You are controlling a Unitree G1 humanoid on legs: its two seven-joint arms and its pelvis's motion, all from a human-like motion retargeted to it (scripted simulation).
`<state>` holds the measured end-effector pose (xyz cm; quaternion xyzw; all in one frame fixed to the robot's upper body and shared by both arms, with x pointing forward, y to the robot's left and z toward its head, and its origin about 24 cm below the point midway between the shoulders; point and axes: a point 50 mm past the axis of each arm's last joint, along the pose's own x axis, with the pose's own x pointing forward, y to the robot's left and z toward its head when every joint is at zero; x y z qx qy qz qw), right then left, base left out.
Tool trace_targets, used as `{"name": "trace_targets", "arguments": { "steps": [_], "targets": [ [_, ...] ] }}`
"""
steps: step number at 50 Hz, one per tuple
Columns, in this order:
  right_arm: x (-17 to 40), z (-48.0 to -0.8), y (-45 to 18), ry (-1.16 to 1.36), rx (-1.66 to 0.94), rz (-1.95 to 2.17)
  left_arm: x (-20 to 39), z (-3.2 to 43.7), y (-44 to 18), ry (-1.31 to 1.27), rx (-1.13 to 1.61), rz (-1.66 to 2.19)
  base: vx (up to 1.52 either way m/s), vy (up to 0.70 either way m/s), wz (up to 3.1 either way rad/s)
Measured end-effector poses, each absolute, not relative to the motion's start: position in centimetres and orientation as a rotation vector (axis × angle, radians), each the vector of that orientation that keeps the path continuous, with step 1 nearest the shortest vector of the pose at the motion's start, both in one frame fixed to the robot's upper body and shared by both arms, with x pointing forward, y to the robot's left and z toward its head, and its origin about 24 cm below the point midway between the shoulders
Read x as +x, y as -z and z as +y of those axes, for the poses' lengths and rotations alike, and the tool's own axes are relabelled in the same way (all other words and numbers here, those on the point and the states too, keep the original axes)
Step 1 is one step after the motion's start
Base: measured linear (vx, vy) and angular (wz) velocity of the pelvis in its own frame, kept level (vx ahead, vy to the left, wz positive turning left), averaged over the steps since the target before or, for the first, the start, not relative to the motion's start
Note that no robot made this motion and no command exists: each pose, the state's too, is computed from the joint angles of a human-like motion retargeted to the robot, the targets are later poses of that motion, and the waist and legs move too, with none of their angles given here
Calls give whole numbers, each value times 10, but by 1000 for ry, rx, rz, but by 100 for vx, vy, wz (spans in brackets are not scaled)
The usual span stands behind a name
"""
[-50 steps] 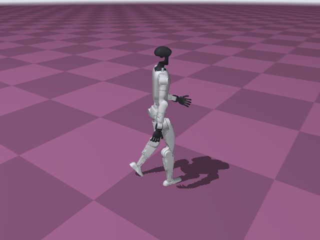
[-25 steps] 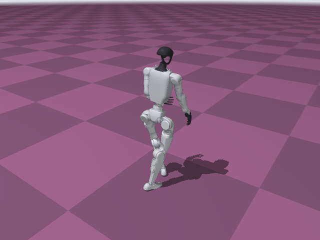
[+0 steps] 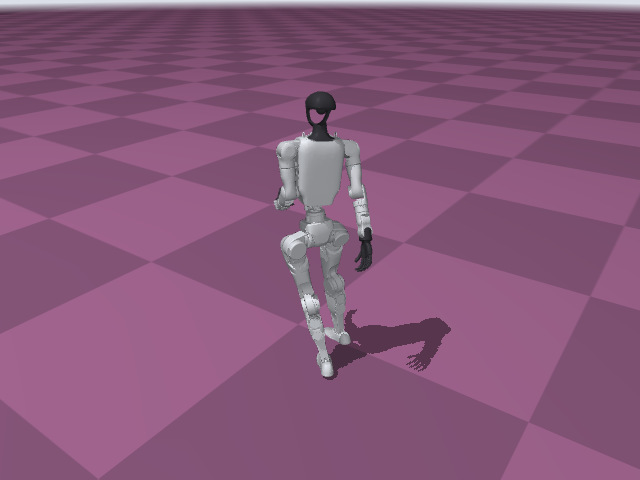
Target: Walk run
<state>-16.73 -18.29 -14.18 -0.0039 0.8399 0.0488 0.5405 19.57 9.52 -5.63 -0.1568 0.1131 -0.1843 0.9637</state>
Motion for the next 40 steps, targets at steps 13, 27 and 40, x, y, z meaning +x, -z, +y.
{"name": "trace_targets", "arguments": {
  "steps": [13,27,40],
  "targets": [
    [-113,-224,157,-28,-228,1852,162,120,74,234,-346,289,76,-26,85],
    [121,-224,148,128,-293,931,165,114,60,249,-356,217,76,-30,39],
    [184,-212,94,56,-223,483,176,115,34,277,-312,94,105,-20,14]
  ]
}}
